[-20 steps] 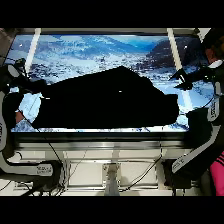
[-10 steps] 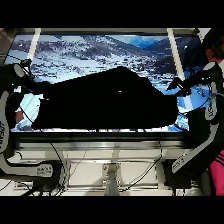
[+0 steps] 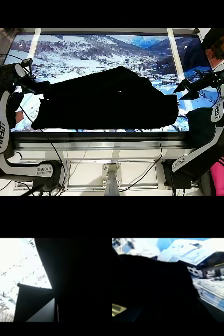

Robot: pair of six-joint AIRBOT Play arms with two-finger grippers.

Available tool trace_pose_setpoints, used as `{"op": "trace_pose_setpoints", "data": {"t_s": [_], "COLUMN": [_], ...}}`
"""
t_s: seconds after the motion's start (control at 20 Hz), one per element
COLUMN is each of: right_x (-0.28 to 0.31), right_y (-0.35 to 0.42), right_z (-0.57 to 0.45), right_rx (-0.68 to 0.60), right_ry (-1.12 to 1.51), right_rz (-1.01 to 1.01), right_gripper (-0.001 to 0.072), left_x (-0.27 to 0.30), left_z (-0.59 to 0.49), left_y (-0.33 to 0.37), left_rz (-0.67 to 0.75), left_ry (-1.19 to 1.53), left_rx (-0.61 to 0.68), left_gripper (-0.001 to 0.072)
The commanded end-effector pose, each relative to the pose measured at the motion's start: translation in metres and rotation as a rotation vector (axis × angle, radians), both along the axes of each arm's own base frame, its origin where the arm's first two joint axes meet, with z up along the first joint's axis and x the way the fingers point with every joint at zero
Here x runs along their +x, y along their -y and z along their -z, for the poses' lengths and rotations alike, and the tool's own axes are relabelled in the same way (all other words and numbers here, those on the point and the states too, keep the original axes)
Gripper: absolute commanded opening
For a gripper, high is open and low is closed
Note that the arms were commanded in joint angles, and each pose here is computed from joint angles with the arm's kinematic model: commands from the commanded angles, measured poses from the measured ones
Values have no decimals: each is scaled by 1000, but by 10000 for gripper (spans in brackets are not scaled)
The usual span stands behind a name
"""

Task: Fold the clothes and pants, and hang the long-sleeved shirts on hangers.

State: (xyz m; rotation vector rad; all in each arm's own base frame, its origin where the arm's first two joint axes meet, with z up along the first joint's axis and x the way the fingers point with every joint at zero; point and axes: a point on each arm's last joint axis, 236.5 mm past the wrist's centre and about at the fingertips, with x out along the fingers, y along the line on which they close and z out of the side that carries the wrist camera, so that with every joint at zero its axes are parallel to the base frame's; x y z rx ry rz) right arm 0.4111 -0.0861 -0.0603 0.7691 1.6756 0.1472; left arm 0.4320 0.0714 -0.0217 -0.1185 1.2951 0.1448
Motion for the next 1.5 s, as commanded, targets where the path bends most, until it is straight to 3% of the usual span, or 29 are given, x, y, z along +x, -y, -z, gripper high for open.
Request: {"op": "trace_pose_setpoints", "data": {"t_s": [0.0, 0.3, 0.35, 0.45, 0.5, 0.75, 0.9, 1.05, 1.25, 1.45], "right_x": [-10, -14, -10, -4, 1, 82, 101, 58, -25, -62], "right_y": [-15, -15, -15, -16, -17, -4, 70, 125, 150, 155], "right_z": [2, 11, 12, 14, 15, -43, -98, -96, -59, -49], "right_rx": [29, -31, -41, -54, -57, 27, -81, -239, -427, -493], "right_ry": [-45, -70, -56, -31, -13, 226, 321, 211, -99, -254], "right_rz": [-34, -71, -67, -74, -63, 234, 466, 595, 526, 492], "right_gripper": [622, 605, 520, 46, 17, 13, 13, 13, 14, 14], "left_x": [1, 1, 2, 8, 14, 53, 69, 71, 71, 71], "left_z": [0, 0, -1, -2, -3, -10, -20, -21, -21, -21], "left_y": [1, 1, 1, 6, 11, 15, 5, 6, 7, 8], "left_rz": [0, 0, -1, -7, -13, -85, -142, -145, -141, -141], "left_ry": [4, 6, 11, 37, 59, 219, 302, 313, 313, 313], "left_rx": [-3, -3, -6, -29, -54, -93, -93, -94, -95, -95], "left_gripper": [4, 5, 4, 4, 3, 4, 4, 4, 4, 4]}}
